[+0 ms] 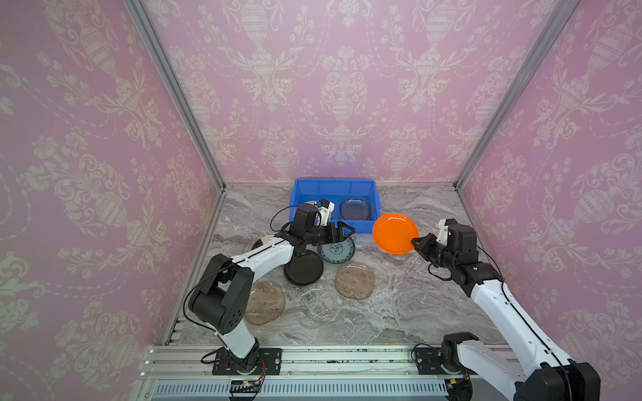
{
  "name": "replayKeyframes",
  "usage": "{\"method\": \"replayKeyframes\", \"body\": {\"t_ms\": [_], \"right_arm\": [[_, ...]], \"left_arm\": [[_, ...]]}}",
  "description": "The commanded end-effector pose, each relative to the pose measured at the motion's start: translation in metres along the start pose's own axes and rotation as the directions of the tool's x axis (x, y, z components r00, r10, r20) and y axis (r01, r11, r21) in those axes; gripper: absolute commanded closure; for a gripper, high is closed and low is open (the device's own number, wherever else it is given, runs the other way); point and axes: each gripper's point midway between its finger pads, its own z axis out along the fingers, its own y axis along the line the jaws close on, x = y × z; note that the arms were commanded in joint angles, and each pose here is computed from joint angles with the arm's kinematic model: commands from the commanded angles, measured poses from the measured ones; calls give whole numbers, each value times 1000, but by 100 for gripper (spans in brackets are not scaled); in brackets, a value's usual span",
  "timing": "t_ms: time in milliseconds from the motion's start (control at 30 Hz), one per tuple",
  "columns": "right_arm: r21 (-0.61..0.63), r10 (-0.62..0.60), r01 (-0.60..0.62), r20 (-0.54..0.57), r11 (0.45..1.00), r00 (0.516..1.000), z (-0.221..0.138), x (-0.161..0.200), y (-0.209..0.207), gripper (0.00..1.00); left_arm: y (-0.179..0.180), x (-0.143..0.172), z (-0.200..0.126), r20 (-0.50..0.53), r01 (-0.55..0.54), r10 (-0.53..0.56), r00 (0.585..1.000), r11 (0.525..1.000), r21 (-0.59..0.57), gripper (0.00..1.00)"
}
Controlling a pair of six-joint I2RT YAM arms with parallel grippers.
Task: Place the plates into the plastic bin on the countertop
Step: Place the plate in the plastic bin.
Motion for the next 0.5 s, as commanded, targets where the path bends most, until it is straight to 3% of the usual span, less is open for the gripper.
{"method": "replayKeyframes", "body": {"t_ms": [0, 267, 467], "right_arm": [[-14, -64, 63, -19, 998, 998, 4, 3, 19, 100], [-99, -121, 114, -67, 989, 990, 24, 17, 57, 100], [-168, -146, 132, -74, 977, 987, 30, 17, 82, 100]], "left_arm": [[-25, -13, 5, 21, -16, 14, 1000, 995, 98, 17], [-32, -15, 6, 19, -4, 2, 1000, 991, 131, 23], [-29, -10, 7, -5, 14, -13, 1000, 992, 128, 41]]}}
